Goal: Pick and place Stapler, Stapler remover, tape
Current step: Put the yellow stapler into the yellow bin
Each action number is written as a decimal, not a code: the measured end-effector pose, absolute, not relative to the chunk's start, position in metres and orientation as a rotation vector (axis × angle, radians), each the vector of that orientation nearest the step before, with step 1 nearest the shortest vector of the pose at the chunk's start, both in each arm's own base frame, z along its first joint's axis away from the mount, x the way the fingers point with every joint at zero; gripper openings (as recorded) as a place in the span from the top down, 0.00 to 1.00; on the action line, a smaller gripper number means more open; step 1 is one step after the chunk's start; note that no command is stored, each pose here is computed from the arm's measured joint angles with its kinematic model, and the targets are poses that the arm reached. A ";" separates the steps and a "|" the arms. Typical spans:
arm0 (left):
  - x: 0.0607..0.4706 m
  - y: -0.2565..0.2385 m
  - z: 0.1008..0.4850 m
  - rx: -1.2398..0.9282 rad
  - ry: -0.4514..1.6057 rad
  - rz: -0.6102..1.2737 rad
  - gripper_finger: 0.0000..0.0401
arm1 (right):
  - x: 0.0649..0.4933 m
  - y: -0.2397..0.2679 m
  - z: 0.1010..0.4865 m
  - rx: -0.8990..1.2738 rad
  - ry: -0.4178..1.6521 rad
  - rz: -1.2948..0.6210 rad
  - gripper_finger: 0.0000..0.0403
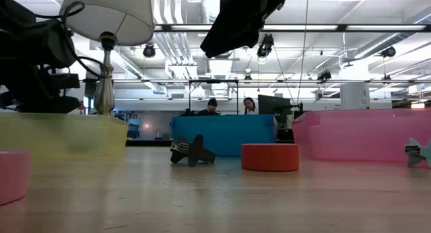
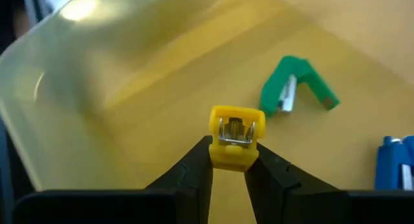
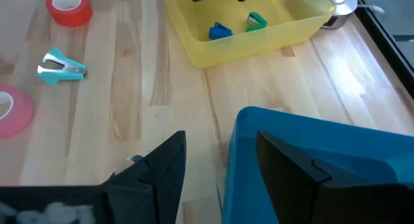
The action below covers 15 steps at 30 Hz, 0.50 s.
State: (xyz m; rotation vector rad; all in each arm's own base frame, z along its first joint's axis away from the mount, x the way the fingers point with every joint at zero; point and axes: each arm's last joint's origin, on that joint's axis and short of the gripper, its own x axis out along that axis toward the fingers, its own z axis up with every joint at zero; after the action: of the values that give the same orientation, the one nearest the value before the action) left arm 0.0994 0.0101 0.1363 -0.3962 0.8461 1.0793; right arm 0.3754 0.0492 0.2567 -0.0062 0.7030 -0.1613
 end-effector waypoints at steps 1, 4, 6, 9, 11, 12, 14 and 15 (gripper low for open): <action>0.101 0.010 0.137 -0.383 0.840 1.069 0.79 | 0.376 0.049 0.257 -0.007 0.700 -0.161 0.54; 0.104 0.011 0.139 -0.341 0.815 1.049 0.79 | 0.376 0.049 0.257 -0.026 0.701 -0.153 0.55; 0.107 0.010 0.141 -0.306 0.814 1.022 0.79 | 0.376 0.049 0.257 -0.046 0.703 -0.145 0.55; 0.109 0.010 0.140 -0.268 0.818 0.988 0.79 | 0.376 0.049 0.257 -0.051 0.704 -0.143 0.54; 0.108 0.010 0.138 -0.260 0.824 0.986 0.79 | 0.376 0.049 0.257 -0.052 0.704 -0.143 0.54; 0.108 0.010 0.137 -0.259 0.828 0.987 0.79 | 0.376 0.049 0.257 -0.052 0.704 -0.142 0.54; 0.106 0.010 0.134 -0.267 0.837 0.992 0.77 | 0.376 0.049 0.257 -0.051 0.704 -0.142 0.55; 0.105 0.011 0.132 -0.265 0.843 0.994 0.76 | 0.376 0.049 0.257 -0.051 0.704 -0.142 0.55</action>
State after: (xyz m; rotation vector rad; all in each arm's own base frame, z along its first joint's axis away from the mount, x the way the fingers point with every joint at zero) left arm 0.1047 0.0105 0.1318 -0.2650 0.8434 0.9943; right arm 0.3756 0.0492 0.2567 -0.0510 0.7039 -0.1420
